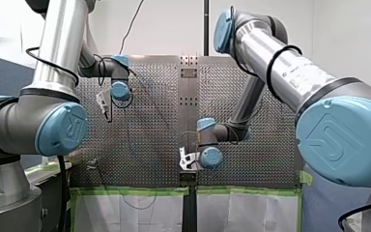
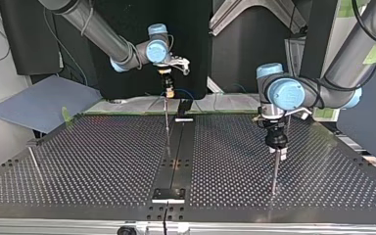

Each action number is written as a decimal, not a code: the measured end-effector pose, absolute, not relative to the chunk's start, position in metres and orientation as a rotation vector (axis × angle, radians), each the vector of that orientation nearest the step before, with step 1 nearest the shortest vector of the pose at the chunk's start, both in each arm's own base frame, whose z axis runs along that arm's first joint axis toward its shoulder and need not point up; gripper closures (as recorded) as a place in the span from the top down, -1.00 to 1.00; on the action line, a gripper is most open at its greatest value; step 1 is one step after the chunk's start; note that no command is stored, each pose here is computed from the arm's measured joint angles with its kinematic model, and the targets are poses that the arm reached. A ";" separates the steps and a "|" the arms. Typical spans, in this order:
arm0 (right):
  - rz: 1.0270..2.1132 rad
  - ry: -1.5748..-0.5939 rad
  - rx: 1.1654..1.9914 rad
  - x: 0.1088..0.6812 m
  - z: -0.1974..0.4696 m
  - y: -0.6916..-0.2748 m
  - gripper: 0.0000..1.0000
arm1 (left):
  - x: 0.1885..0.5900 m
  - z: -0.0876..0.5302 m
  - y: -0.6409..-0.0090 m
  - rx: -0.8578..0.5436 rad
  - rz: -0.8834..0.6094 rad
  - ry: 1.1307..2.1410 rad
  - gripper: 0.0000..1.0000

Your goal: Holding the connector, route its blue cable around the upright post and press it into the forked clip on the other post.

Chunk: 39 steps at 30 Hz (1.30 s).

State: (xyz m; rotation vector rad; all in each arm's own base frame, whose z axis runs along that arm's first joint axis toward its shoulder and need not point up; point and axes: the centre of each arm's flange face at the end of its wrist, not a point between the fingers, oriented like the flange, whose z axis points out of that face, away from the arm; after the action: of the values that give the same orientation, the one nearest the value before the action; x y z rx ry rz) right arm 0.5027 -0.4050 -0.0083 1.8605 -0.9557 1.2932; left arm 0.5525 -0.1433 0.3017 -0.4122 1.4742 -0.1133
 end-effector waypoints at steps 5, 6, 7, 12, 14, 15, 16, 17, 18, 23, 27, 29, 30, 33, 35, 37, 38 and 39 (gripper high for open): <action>1.255 -0.984 1.865 0.495 -0.037 -0.404 -1.00 | 0.552 0.302 -0.144 -0.411 -0.112 1.476 1.00; 1.246 -0.990 1.865 0.492 -0.042 -0.404 -1.00 | 0.552 0.302 -0.144 -0.411 -0.112 1.476 1.00; 1.232 -0.998 1.865 0.489 -0.049 -0.404 -1.00 | 0.552 0.302 -0.144 -0.411 -0.112 1.476 1.00; 1.181 -1.033 1.856 0.473 -0.078 -0.402 -1.00 | 0.552 0.302 -0.144 -0.409 -0.111 1.478 1.00; 1.164 -1.047 1.856 0.466 -0.089 -0.401 -1.00 | 0.552 0.302 -0.145 -0.409 -0.111 1.478 1.00; 1.158 -1.051 1.855 0.463 -0.094 -0.401 -1.00 | 0.552 0.302 -0.145 -0.410 -0.110 1.477 1.00; 1.151 -1.057 1.854 0.459 -0.099 -0.401 -1.00 | 0.552 0.302 -0.145 -0.411 -0.108 1.477 1.00; 1.146 -1.061 1.853 0.456 -0.103 -0.401 -1.00 | 0.552 0.302 -0.145 -0.412 -0.107 1.477 1.00; 1.139 -1.066 1.853 0.454 -0.107 -0.401 -1.00 | 0.552 0.302 -0.145 -0.412 -0.106 1.477 1.00; 1.116 -1.090 1.838 0.438 -0.118 -0.408 -1.00 | 0.551 0.301 -0.146 -0.412 -0.105 1.478 1.00; 1.107 -1.109 1.826 0.422 -0.123 -0.413 -1.00 | 0.551 0.301 -0.147 -0.411 -0.105 1.480 1.00; 1.109 -1.117 1.823 0.414 -0.125 -0.416 -1.00 | 0.551 0.301 -0.147 -0.411 -0.105 1.480 1.00; 1.112 -1.120 1.820 0.411 -0.126 -0.417 -1.00 | 0.550 0.301 -0.147 -0.411 -0.106 1.480 1.00; 1.127 -1.125 1.805 0.403 -0.127 -0.425 -1.00 | 0.550 0.301 -0.148 -0.410 -0.106 1.480 1.00; 1.135 -1.127 1.793 0.399 -0.127 -0.430 -1.00 | 0.550 0.301 -0.148 -0.410 -0.106 1.480 1.00; 1.139 -1.129 1.788 0.397 -0.128 -0.432 -1.00 | 0.550 0.301 -0.148 -0.410 -0.107 1.480 1.00; 1.140 -1.129 1.786 0.397 -0.128 -0.432 -1.00 | 0.550 0.301 -0.148 -0.410 -0.107 1.480 1.00; 1.140 -1.129 1.785 0.397 -0.128 -0.433 -1.00 | 0.550 0.301 -0.148 -0.410 -0.107 1.480 1.00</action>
State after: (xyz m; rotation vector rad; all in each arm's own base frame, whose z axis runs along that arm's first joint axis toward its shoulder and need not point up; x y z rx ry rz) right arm 0.3968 -0.4328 -0.1282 1.7851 -1.1291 1.1404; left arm 0.5503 -0.1478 0.3012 -0.4096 1.4796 -0.1066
